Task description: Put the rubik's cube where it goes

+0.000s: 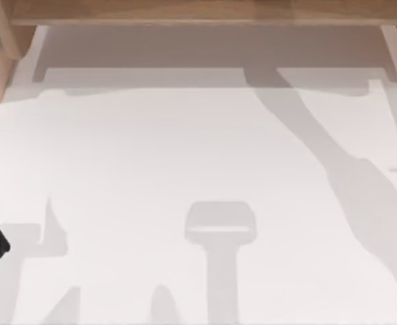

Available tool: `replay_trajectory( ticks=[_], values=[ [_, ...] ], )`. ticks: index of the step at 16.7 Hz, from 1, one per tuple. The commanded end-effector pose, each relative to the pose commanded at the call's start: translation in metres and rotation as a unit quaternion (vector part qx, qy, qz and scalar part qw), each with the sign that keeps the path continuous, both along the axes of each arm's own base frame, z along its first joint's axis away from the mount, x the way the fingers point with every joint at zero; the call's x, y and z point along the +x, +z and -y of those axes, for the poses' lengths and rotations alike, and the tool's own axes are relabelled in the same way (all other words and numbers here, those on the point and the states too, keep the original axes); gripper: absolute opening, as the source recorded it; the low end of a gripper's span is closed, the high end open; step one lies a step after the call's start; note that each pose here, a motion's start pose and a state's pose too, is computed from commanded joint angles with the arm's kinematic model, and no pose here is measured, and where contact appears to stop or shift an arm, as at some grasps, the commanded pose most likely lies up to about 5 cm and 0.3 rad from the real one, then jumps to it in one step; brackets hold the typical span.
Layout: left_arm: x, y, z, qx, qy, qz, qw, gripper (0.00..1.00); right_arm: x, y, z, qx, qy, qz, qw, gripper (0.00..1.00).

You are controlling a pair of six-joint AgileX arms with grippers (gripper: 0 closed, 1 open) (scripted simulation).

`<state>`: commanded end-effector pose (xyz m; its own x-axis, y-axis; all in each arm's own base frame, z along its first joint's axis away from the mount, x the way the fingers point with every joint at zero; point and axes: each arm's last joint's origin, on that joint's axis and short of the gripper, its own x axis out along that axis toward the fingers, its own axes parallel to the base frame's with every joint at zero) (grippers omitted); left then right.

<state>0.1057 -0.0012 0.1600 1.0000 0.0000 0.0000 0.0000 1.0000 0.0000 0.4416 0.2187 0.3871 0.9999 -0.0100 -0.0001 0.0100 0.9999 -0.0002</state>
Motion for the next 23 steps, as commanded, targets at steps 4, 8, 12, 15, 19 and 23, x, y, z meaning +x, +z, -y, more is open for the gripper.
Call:
replay_trajectory(
  ticks=[4, 8, 12, 15, 19, 23],
  values=[
    [0.000, 0.000, 0.000, 0.000, 0.000, 0.000, 1.000, 1.00, -0.008, 0.008, -0.001, 0.001, 0.002, 0.001, 1.000, 0.00],
    [0.000, 0.000, 0.000, 0.000, 0.000, 0.000, 1.000, 1.00, -0.020, 0.020, -0.001, 0.001, 0.002, 0.001, 1.000, 0.00],
    [0.000, 0.000, 0.000, 0.000, 0.000, 0.000, 1.000, 1.00, -0.019, 0.020, 0.000, 0.002, 0.000, 0.001, 1.000, 0.00],
    [0.000, 0.000, 0.000, 0.000, 0.000, 0.000, 1.000, 1.00, -0.020, 0.031, 0.012, 0.003, -0.009, 0.003, 1.000, 0.00],
    [0.000, 0.000, 0.000, 0.000, 0.000, 0.000, 1.000, 1.00, -0.026, 0.075, 0.076, -0.004, -0.065, -0.002, 0.998, 0.00],
    [0.000, 0.000, 0.000, 0.000, 0.000, 0.000, 1.000, 1.00, -0.046, 0.114, 0.164, -0.032, -0.149, -0.046, 0.987, 0.00]
  ],
)
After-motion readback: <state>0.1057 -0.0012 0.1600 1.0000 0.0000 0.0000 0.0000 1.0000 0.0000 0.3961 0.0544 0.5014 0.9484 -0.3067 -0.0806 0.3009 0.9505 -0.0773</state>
